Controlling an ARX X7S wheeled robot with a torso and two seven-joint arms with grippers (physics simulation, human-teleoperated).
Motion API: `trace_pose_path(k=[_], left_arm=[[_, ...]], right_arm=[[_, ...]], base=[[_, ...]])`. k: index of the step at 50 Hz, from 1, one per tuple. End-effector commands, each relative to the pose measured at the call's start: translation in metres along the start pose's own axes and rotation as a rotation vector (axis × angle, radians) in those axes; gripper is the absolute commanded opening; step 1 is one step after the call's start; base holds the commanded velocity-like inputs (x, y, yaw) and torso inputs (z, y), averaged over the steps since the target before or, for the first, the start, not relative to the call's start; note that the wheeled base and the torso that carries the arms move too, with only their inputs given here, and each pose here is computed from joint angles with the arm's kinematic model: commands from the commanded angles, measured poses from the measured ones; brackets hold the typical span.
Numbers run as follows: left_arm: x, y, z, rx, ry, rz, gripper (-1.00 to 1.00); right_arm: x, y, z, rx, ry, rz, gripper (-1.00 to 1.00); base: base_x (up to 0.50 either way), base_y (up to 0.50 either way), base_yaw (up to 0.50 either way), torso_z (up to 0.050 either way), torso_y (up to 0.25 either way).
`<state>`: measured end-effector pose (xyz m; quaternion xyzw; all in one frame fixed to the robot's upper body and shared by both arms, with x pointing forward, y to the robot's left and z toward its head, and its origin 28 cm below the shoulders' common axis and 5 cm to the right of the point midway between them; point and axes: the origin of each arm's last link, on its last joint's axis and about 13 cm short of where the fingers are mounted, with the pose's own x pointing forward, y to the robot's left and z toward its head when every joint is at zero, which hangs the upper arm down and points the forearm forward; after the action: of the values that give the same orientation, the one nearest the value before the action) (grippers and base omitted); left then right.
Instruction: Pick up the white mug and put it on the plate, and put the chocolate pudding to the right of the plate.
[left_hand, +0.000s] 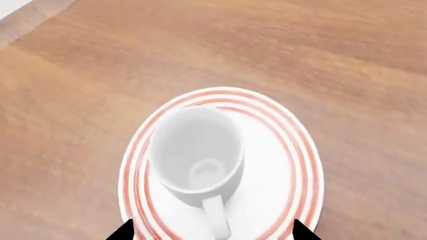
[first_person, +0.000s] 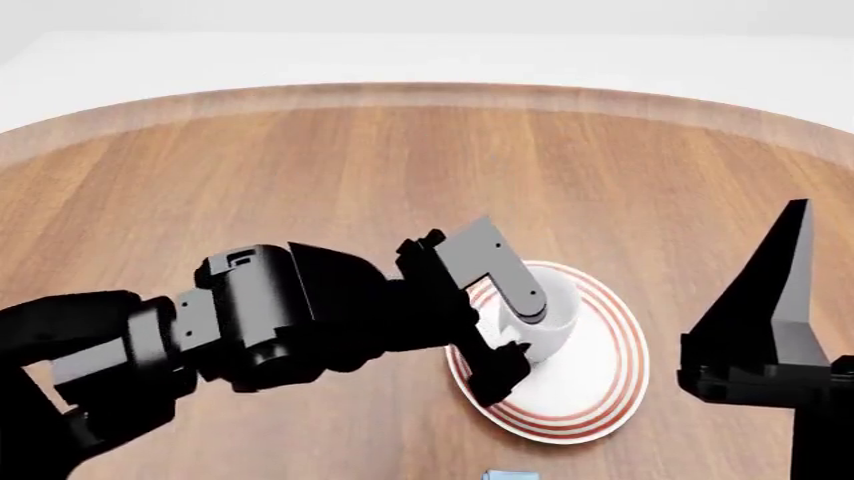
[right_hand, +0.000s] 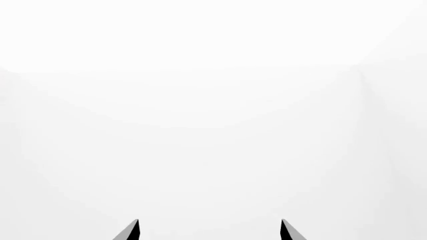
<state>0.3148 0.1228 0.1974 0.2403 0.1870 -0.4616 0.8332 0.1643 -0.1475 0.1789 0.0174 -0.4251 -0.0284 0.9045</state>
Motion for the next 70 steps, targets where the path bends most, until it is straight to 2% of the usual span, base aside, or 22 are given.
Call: trace_pose_path(k=[1, 10, 25, 29, 35, 39, 48, 49, 50, 56, 59, 70], left_arm=[[-0.032, 0.001, 0.016, 0.046, -0.096, 0.002, 1.0], [-0.041, 0.003, 0.013, 0.037, -0.114, 0.017, 1.0], [-0.078, 0.012, 0.006, 0.01, -0.2, 0.09, 1.0], [-0.089, 0.016, 0.003, -0.025, -0.232, 0.112, 1.0], [-0.106, 0.019, 0.002, -0.089, -0.328, 0.166, 1.0], [-0.115, 0.014, -0.001, -0.099, -0.404, 0.205, 1.0], [-0.127, 0.005, -0.011, -0.119, -0.489, 0.276, 1.0], [-0.128, 0.004, -0.013, -0.132, -0.525, 0.283, 1.0], [-0.128, 0.003, -0.014, -0.123, -0.509, 0.287, 1.0], [-0.134, 0.004, -0.011, -0.123, -0.567, 0.336, 1.0], [-0.14, 0.004, -0.011, -0.11, -0.593, 0.37, 1.0], [-0.16, 0.008, -0.01, -0.118, -0.667, 0.473, 1.0]], right_arm=[[0.001, 0.0, 0.002, -0.018, -0.012, 0.007, 1.0], [0.0, 0.001, 0.001, -0.017, -0.009, 0.011, 1.0], [-0.001, 0.003, 0.0, -0.016, -0.003, 0.019, 1.0], [-0.001, 0.004, 0.0, -0.016, 0.0, 0.023, 1.0], [-0.001, 0.004, 0.0, -0.016, 0.001, 0.026, 1.0], [-0.002, 0.005, 0.001, -0.015, 0.003, 0.031, 1.0], [-0.003, 0.008, 0.002, -0.009, 0.017, 0.044, 1.0], [-0.005, 0.01, 0.003, -0.011, 0.024, 0.055, 1.0], [-0.005, 0.01, 0.003, -0.011, 0.027, 0.058, 1.0], [-0.013, 0.018, 0.007, -0.026, 0.073, 0.098, 1.0], [-0.017, 0.021, 0.006, 0.006, 0.13, 0.11, 1.0], [-0.032, 0.029, 0.01, 0.001, 0.211, 0.177, 1.0]], base=[[0.0, 0.0, 0.0, 0.0, 0.0], [0.0, 0.0, 0.0, 0.0, 0.0], [0.0, 0.0, 0.0, 0.0, 0.0], [0.0, 0.0, 0.0, 0.0, 0.0], [0.0, 0.0, 0.0, 0.0, 0.0], [0.0, 0.0, 0.0, 0.0, 0.0], [0.0, 0.0, 0.0, 0.0, 0.0], [0.0, 0.0, 0.0, 0.0, 0.0], [0.0, 0.0, 0.0, 0.0, 0.0], [0.0, 0.0, 0.0, 0.0, 0.0], [0.0, 0.0, 0.0, 0.0, 0.0], [0.0, 0.0, 0.0, 0.0, 0.0]])
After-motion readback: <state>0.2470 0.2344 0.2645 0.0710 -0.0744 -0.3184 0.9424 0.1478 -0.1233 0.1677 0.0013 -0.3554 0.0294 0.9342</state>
